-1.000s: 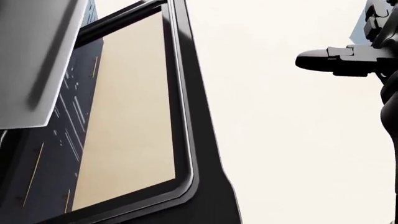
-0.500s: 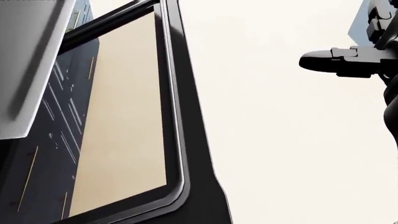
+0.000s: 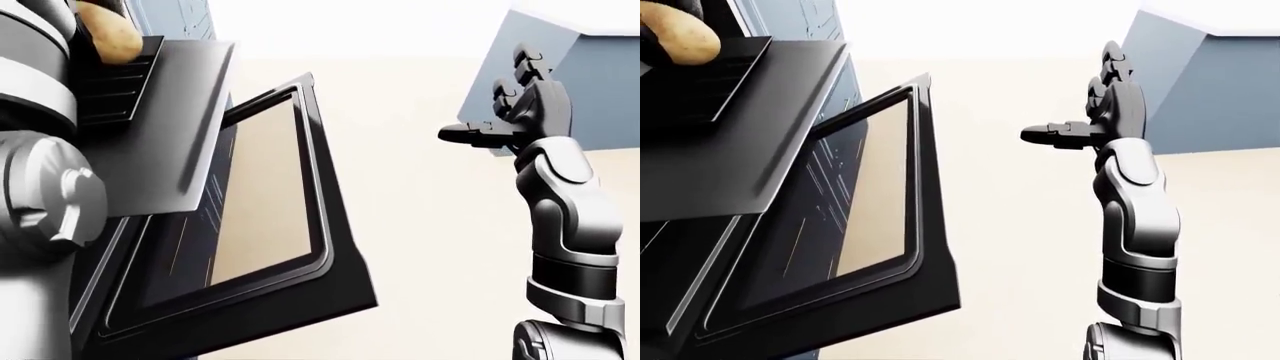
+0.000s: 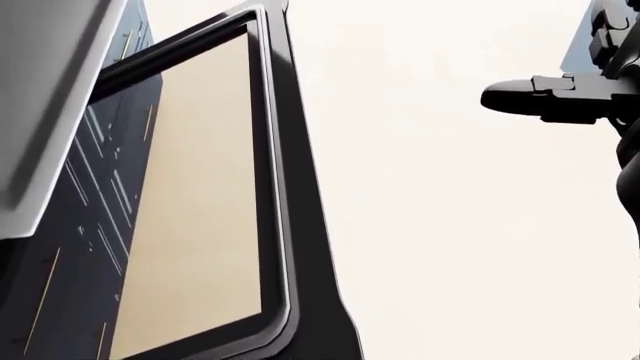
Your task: Place the potato on the top rack of the oven.
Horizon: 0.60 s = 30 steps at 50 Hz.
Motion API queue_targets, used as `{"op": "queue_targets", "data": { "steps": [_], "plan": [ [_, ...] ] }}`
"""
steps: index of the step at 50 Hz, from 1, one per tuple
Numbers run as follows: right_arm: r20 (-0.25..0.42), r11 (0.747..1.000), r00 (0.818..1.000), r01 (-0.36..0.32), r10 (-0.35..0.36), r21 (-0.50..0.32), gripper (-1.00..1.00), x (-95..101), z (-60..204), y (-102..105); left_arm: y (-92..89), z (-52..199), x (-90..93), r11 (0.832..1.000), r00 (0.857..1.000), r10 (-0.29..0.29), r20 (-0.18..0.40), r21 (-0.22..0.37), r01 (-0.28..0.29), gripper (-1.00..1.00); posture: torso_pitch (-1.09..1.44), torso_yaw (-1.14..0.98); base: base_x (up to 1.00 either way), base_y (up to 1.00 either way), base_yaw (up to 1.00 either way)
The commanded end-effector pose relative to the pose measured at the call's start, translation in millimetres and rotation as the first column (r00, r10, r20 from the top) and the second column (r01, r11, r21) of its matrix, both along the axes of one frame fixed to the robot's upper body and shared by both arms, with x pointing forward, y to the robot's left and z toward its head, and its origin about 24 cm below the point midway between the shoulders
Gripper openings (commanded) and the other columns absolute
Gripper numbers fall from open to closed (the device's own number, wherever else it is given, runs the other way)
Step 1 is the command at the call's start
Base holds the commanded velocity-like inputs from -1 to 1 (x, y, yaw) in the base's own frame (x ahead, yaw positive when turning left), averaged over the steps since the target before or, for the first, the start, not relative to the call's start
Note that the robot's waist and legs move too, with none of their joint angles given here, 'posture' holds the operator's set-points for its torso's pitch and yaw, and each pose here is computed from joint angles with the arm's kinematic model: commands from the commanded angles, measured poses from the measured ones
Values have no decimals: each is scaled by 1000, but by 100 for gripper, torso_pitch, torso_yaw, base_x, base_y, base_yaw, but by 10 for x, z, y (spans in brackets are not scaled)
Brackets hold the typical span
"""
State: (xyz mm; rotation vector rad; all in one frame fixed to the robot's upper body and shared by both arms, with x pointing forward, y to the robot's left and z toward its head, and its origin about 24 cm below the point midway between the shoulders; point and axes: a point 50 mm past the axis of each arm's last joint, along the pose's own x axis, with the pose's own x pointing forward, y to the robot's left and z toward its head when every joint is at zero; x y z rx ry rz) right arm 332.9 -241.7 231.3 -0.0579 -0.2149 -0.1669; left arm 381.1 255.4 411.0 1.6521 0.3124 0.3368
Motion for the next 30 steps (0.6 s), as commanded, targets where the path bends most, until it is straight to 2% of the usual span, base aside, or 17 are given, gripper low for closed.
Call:
{"op": "queue_targets", "data": {
  "steps": [1, 12, 15, 16, 17, 30],
  "plan": [
    [95, 1000, 995, 6, -4, -18, 100, -47, 208, -6, -49, 269, -108, 999, 994, -13, 106, 32, 10, -98, 0, 0, 0, 0, 0],
    [94, 1000, 995, 10, -8, -17, 100, -52, 196, -16, 19, 222, -108, 998, 997, 9, 80, 53, -14, -98, 0, 0, 0, 0, 0],
    [93, 1000, 996, 10, -8, -17, 100, -49, 192, -16, 13, 239, -113, 999, 995, 12, 101, 42, -16, -98, 0, 0, 0, 0, 0],
    [92, 1000, 996, 10, -9, -18, 100, -45, 187, -17, 0, 242, -111, 999, 995, 10, 100, 31, -13, -13, 0, 0, 0, 0, 0],
    [93, 1000, 996, 10, -9, -17, 100, -44, 190, -18, 1, 241, -111, 999, 995, 12, 97, 33, -15, 100, 0, 0, 0, 0, 0],
    [93, 1000, 996, 12, -10, -19, 100, -40, 190, -21, 15, 229, -108, 999, 994, 15, 106, 30, -19, 100, 0, 0, 0, 0, 0]
  ]
}}
